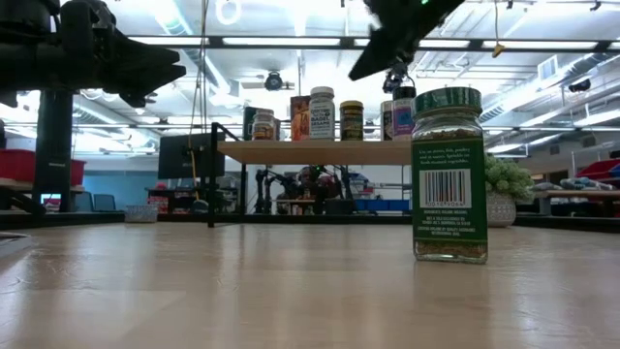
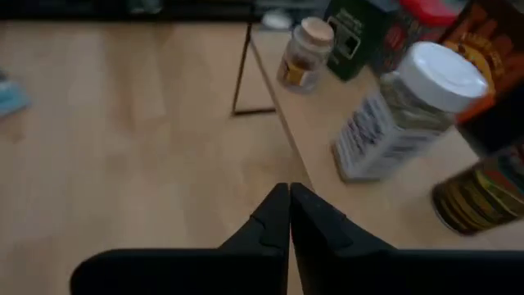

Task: Shelf spices
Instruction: Put the white seasoning bottle on the shelf

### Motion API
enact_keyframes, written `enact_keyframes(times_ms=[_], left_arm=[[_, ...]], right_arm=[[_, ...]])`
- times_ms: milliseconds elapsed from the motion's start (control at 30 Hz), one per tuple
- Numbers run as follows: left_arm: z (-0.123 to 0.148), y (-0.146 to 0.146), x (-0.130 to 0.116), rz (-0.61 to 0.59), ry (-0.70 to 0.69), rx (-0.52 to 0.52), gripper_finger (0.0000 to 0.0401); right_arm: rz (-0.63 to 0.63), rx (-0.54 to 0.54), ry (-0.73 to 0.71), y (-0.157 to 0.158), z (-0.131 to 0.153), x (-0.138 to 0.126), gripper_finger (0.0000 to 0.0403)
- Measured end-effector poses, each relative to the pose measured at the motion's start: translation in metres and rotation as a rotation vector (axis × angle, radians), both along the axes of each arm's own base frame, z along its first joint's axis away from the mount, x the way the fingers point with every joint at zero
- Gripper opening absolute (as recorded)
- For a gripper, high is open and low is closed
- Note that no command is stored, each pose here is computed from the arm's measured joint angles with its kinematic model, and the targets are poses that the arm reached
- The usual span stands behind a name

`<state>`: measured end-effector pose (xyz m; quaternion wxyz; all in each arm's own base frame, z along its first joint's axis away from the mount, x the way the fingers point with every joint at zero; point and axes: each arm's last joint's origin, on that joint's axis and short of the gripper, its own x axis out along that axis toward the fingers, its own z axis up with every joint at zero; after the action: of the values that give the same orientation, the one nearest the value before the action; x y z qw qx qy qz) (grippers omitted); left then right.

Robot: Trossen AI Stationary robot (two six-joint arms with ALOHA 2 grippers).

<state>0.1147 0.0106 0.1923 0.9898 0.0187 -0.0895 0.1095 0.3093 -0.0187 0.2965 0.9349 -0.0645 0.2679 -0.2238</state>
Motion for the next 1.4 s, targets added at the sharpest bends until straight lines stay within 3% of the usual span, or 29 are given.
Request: enact_keyframes(times_ms=[267, 400, 533, 1400], left_arm=[[0.000, 0.000, 0.000, 0.000, -0.002, 0.000, 0.0214], [0.000, 0.000, 0.000, 0.000, -0.004, 0.000, 0.0214], [0.002, 0.000, 0.000, 0.000, -0.019, 0.001, 0.0214], [0.002, 0.000, 0.000, 0.000, -0.022, 0.001, 0.0214]], right_arm=[[-0.185, -0.160, -0.232, 0.017, -0.062, 0.038, 0.0004], [-0.174, -0.251, -0.183, 0.012, -0.082, 0.055, 0.0003], [-0.263, -0.253, -0.162, -0.005, -0.095, 0.063, 0.0002], [-0.373, -0.254, -0.127, -0.042, -0.095, 0.057, 0.0000]])
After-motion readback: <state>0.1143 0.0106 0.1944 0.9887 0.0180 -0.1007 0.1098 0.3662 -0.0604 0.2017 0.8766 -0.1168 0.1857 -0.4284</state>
